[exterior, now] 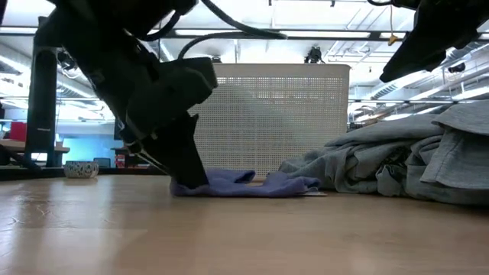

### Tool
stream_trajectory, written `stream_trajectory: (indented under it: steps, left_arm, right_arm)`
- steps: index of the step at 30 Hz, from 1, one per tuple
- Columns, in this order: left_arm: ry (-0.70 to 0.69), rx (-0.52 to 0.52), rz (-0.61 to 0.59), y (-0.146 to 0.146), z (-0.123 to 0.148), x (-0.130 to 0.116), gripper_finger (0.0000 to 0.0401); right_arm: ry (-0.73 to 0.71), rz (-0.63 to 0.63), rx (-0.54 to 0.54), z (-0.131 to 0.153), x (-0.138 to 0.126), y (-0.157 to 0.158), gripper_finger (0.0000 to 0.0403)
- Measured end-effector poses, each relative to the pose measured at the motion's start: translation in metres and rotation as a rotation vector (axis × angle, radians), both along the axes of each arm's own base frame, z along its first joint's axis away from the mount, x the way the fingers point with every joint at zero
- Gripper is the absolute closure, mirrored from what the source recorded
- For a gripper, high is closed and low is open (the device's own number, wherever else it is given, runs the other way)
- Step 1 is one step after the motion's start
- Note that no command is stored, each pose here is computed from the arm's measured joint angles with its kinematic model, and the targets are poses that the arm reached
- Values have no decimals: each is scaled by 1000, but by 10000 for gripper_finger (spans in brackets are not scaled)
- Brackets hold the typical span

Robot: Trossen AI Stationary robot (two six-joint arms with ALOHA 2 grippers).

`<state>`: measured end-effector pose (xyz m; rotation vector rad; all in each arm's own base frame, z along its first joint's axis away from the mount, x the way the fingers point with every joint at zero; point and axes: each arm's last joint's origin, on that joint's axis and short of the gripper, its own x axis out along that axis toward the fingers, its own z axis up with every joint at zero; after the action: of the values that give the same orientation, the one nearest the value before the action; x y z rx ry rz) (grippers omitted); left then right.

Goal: Sort clothes
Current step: Put the blue sock into the laundry bin

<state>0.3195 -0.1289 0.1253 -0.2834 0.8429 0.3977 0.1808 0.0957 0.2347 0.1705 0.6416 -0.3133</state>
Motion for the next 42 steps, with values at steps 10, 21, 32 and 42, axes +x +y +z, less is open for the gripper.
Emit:
stream_trajectory:
  steps: [10,21,32,42]
  left_arm:
    - [-79,102,-124,-7,94,14,398]
    - [-259,510,-24,53,272,7,400]
    - [-219,595,149,165,319,4,382]
    - [-168,245,86,206,293,-1,302]
  right_arm:
    - [0,0,-1,0,0,0,269]
    - [-9,-2,2,1,1,0,269]
    - [-9,-1,2,1,1,0,269]
    - [-7,3,-3,1,1,0,269]
